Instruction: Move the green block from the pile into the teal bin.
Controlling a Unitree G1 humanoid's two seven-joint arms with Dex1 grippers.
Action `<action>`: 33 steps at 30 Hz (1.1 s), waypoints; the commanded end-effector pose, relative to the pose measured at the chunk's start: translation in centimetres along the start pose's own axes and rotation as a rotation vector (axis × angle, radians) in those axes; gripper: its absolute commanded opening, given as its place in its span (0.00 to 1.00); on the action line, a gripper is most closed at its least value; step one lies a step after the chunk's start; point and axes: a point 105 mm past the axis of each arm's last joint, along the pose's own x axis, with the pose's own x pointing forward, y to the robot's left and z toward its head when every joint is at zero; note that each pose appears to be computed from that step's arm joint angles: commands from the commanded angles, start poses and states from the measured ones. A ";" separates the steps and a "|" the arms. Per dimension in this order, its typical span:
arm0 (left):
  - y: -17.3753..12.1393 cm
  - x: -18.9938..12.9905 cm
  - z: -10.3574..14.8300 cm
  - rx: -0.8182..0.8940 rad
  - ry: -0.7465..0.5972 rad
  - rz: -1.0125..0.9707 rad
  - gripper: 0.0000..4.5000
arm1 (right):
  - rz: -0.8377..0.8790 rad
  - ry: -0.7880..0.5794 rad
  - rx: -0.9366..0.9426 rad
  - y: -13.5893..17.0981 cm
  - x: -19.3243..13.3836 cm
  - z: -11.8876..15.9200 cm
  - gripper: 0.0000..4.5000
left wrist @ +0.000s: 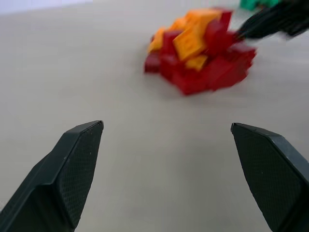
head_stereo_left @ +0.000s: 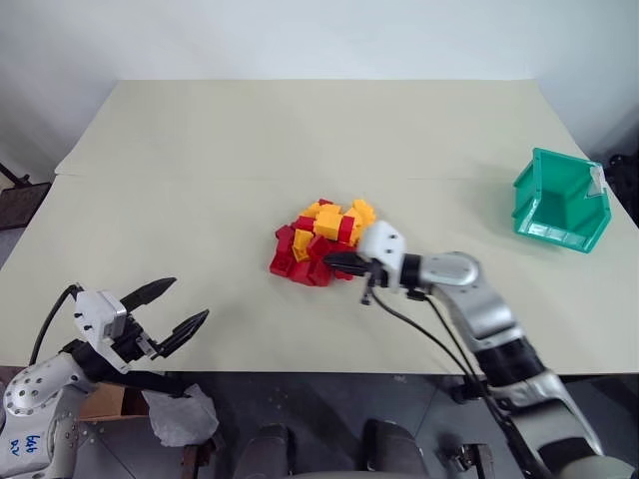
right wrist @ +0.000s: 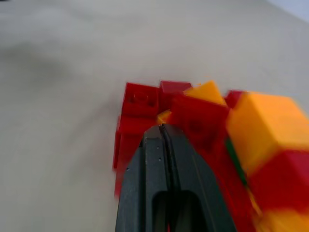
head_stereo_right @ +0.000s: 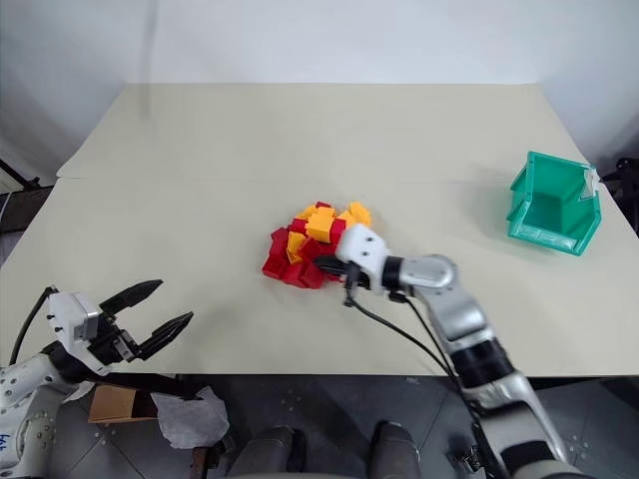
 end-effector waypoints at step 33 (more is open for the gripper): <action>-0.2 2.0 2.0 0.040 -0.077 -0.018 1.00 | 0.019 0.083 -0.072 -2.6 -5.2 0.3 0.01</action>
